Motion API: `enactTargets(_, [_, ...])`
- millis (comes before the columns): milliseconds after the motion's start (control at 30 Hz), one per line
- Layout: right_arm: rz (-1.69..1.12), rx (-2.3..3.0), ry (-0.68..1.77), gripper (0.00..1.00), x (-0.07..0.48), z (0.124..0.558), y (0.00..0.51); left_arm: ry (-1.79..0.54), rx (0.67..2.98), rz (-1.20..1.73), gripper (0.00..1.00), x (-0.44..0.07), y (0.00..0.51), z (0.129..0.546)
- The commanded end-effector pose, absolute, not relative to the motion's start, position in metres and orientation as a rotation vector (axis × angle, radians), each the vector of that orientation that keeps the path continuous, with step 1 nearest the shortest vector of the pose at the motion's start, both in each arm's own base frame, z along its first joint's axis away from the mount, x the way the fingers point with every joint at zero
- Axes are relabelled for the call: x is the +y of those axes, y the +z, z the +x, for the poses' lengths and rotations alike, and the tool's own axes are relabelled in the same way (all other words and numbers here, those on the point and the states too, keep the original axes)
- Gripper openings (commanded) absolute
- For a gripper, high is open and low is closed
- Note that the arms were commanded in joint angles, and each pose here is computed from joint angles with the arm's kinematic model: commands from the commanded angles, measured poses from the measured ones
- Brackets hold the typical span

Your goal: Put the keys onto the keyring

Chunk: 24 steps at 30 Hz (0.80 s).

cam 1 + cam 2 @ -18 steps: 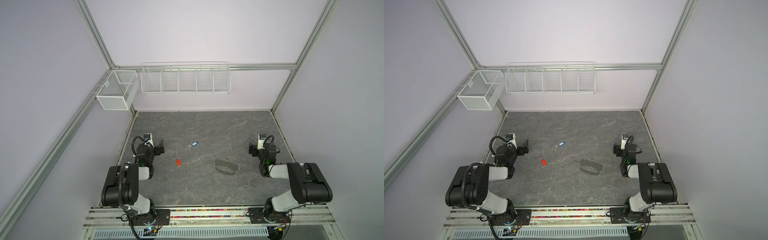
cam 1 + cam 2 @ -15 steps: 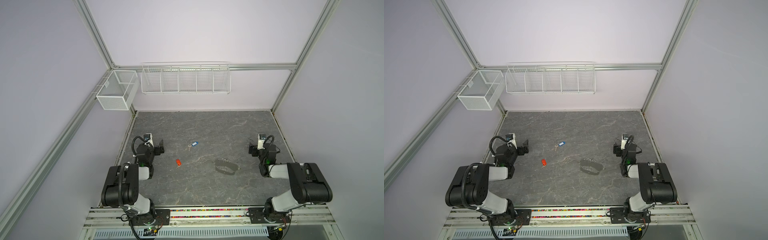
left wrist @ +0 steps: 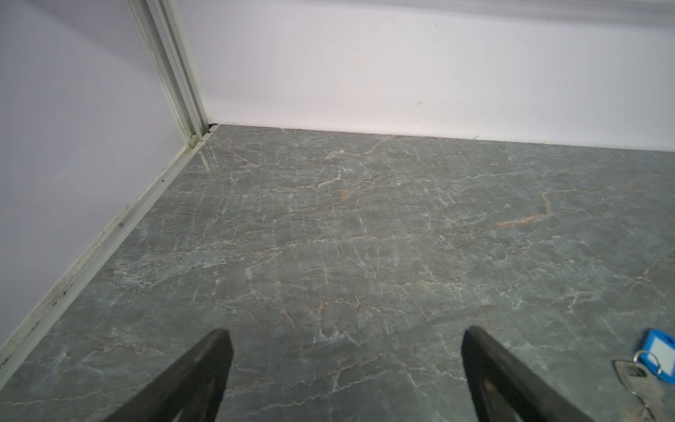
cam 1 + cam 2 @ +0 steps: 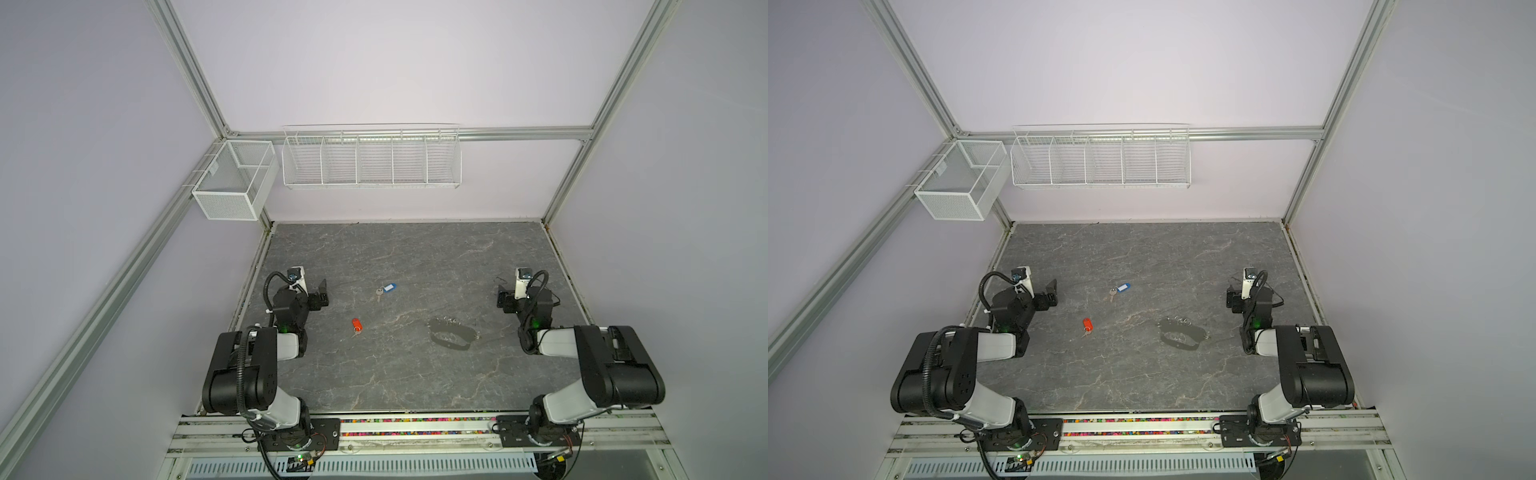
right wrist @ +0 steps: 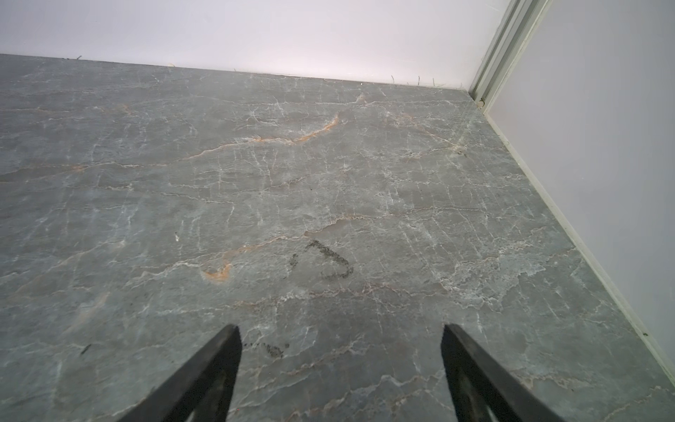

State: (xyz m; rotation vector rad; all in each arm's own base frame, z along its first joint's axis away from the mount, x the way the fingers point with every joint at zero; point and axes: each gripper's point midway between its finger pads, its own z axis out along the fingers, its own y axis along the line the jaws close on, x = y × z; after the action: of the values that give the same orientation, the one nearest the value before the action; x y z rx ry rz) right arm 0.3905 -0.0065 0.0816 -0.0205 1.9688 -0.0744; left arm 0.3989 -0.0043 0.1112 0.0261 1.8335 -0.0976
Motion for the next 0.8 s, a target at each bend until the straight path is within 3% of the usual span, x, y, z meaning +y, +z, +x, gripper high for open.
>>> enactTargets(0, [-0.019, 1.937, -0.032, 0.89, -0.003, 0.396, 0.092, -0.094, 1.82, 0.028, 0.99, -0.005, 0.116, 0.405])
enactTargets(133, [-0.02, 1.936, -0.03, 0.89, -0.004, 0.395, 0.092, -0.092, 1.82, 0.028, 0.99, -0.005, 0.117, 0.405])
enactTargets(300, [-0.05, 1.906, -0.015, 0.98, 0.001, 0.392, 0.098, -0.062, 1.805, -0.024, 0.99, 0.003, 0.119, 0.403])
enactTargets(367, [-0.024, 1.89, -0.033, 0.88, -0.003, 0.39, 0.111, -0.062, 1.794, -0.023, 0.99, 0.003, 0.127, 0.402])
enactTargets(533, [-0.156, 1.91, 0.0, 0.79, 0.023, 0.388, 0.149, -0.031, 1.838, -0.024, 0.95, -0.001, 0.164, 0.403])
enactTargets(767, [-0.743, 1.935, 0.172, 0.66, 0.135, 0.367, 0.167, -0.293, 1.92, 0.132, 0.8, -0.085, 0.212, 0.379])
